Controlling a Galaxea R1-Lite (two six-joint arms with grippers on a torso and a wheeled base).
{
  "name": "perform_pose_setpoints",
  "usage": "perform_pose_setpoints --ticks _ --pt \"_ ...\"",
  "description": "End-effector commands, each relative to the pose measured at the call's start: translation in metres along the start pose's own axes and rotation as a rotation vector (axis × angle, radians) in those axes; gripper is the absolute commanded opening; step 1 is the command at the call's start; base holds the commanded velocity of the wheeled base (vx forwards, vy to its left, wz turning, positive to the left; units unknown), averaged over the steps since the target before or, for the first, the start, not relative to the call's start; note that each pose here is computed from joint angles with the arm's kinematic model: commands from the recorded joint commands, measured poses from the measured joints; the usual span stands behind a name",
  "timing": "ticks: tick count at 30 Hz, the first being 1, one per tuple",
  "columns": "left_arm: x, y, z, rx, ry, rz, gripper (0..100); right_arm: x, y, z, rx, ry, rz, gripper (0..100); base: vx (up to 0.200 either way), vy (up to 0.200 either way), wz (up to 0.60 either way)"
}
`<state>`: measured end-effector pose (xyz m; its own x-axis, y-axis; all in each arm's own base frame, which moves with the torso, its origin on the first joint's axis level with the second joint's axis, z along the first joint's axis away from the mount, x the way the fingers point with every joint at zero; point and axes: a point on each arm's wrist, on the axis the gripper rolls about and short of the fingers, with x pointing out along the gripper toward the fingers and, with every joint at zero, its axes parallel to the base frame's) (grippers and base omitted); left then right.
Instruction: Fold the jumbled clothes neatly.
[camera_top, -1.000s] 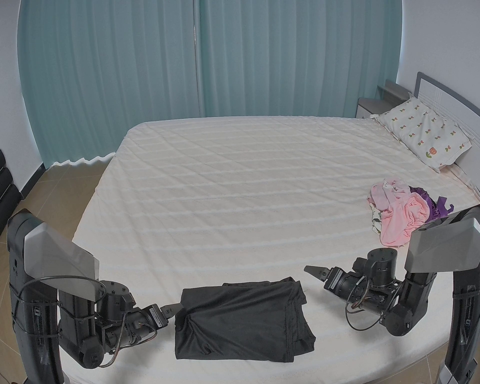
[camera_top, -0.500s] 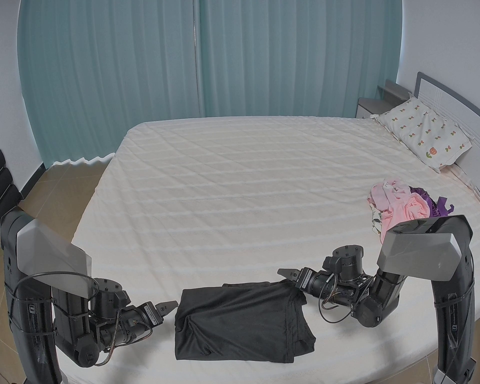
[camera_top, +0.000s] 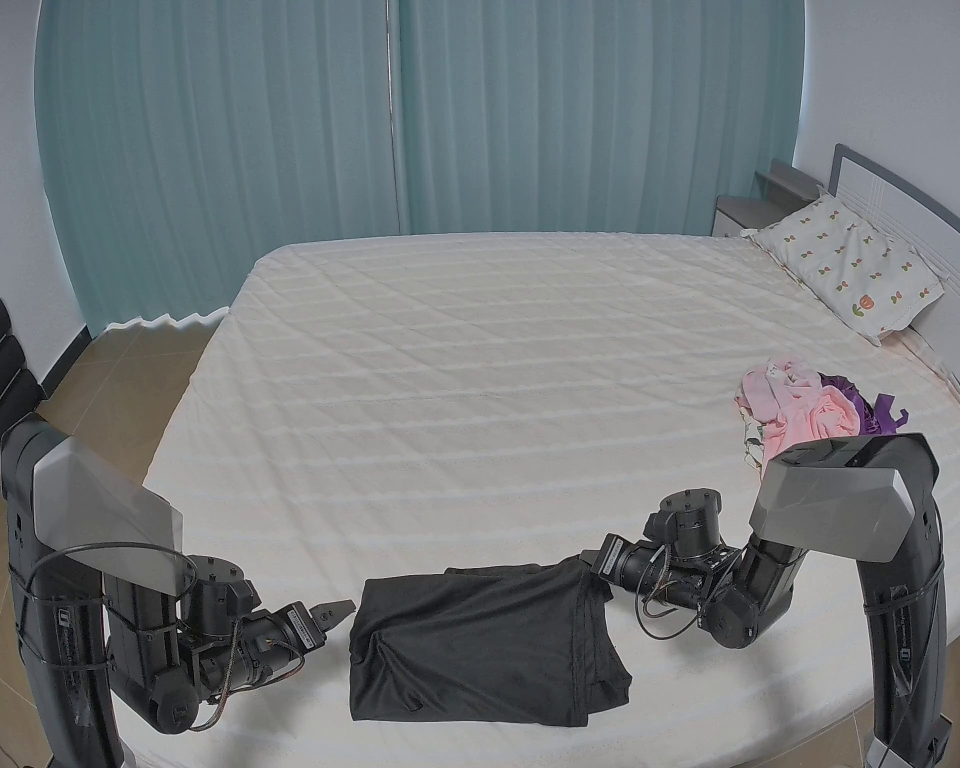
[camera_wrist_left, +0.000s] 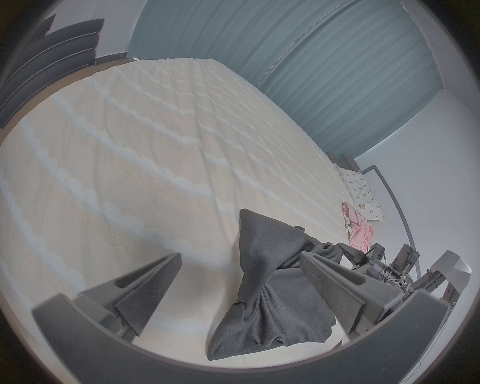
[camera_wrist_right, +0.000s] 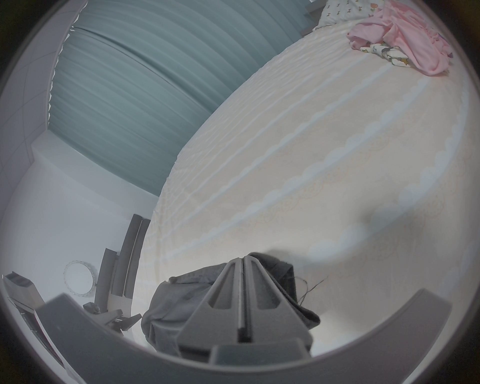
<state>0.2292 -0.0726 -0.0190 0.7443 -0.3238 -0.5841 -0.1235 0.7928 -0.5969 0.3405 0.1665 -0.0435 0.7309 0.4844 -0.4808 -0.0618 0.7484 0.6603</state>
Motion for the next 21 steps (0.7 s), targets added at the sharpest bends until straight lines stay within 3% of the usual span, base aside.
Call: perform_pose_setpoints --ticks 1,17,18,21 --pt "0.000 -0.001 0.001 0.002 -0.011 -0.009 100 0.000 -0.004 0.006 0.010 -0.022 -0.004 0 0.000 0.000 0.00" --pt "0.002 -0.001 -0.001 0.028 -0.018 0.008 100 0.014 -0.017 0.019 0.028 -0.086 -0.033 0 0.000 0.000 0.00" --pt "0.002 -0.001 -0.001 0.028 -0.018 0.008 100 0.014 -0.017 0.019 0.028 -0.086 -0.033 100 0.000 0.000 0.00" --pt "0.001 -0.001 -0.002 0.055 -0.030 0.025 100 0.013 -0.016 0.019 0.024 -0.089 -0.028 100 0.000 0.000 0.00"
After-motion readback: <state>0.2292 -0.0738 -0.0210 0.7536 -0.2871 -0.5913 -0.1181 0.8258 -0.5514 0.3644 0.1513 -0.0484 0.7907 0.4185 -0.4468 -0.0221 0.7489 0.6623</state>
